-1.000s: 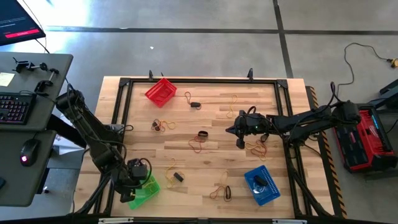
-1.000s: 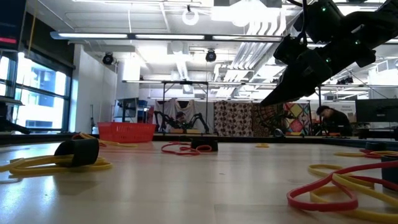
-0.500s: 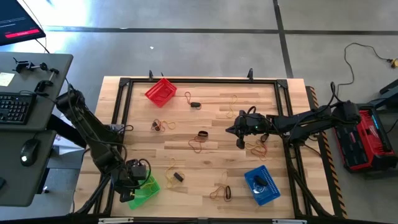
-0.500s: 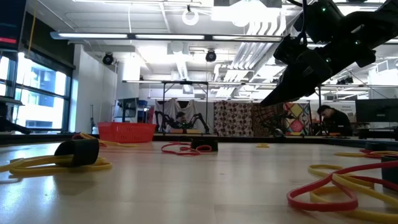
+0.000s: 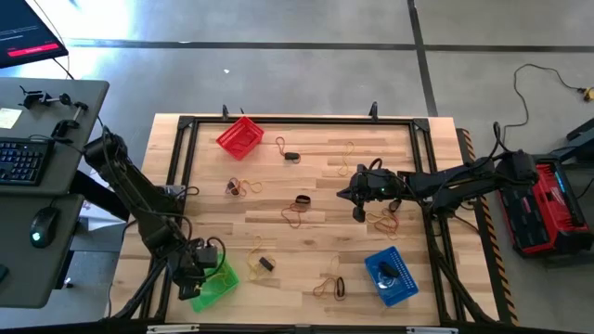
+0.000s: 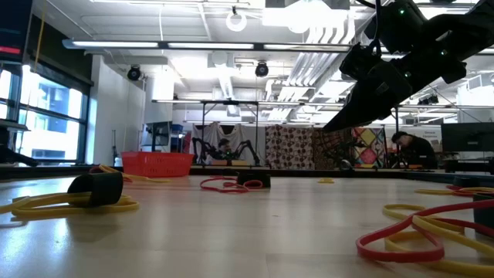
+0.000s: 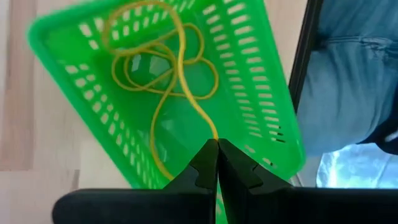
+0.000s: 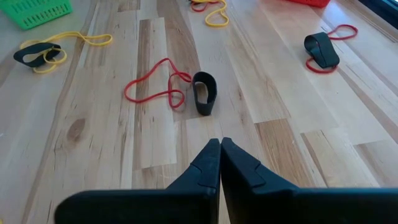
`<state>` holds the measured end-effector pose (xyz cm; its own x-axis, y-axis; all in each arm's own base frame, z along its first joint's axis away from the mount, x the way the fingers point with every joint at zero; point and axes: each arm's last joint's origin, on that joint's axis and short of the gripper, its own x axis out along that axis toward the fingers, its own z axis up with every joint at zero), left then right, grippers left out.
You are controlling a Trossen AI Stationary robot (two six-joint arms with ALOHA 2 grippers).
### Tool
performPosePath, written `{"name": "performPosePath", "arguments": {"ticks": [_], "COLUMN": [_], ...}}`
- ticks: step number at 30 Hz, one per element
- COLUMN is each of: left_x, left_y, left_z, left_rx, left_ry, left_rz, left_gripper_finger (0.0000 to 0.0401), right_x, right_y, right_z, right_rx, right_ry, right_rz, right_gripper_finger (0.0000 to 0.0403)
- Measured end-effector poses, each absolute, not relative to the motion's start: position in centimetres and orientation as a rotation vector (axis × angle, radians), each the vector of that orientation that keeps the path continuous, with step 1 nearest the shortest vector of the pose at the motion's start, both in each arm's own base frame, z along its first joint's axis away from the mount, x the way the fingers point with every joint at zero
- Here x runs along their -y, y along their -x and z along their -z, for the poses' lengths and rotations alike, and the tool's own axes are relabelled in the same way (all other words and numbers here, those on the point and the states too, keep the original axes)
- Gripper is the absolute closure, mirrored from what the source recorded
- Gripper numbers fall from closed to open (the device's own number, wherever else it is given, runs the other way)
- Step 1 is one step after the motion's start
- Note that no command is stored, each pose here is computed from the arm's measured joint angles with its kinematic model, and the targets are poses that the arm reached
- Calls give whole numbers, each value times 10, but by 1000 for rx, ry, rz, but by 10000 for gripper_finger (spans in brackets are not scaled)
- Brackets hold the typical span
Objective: Sort rubber bands into baskets
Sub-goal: Put the yellow rubber band into the green basket, then put the red rubber band into the red basket
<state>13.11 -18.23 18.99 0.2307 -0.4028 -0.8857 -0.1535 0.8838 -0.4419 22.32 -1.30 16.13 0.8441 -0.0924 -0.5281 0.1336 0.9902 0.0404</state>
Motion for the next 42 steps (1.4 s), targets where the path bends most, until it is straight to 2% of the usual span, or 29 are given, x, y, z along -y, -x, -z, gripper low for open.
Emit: {"name": "performPosePath", "arguments": {"ticks": [20, 27, 33, 37, 42], "left_x": [184, 187, 185, 184, 179], "left_y": [-141, -146, -150, -150, -148], "left_z": [-178, -169, -181, -192, -205], "left_rx": [-1323, -1401, -1425, -1391, -1321], "left_ry": [496, 488, 488, 483, 483], "left_rz": [131, 168, 182, 231, 263], "left_gripper_finger": [397, 353, 322, 330, 361], "right_x": [13, 13, 13, 13, 13], "right_y": [-223, -223, -223, -223, -224], "right_z": [-161, -161, -161, -161, -162], "right_rx": [-553, -553, -554, -553, -545], "right_ry": [-76, -77, -77, -49, -26], "right_rz": [119, 120, 120, 112, 106], "right_gripper_finger": [402, 402, 402, 402, 402]}}
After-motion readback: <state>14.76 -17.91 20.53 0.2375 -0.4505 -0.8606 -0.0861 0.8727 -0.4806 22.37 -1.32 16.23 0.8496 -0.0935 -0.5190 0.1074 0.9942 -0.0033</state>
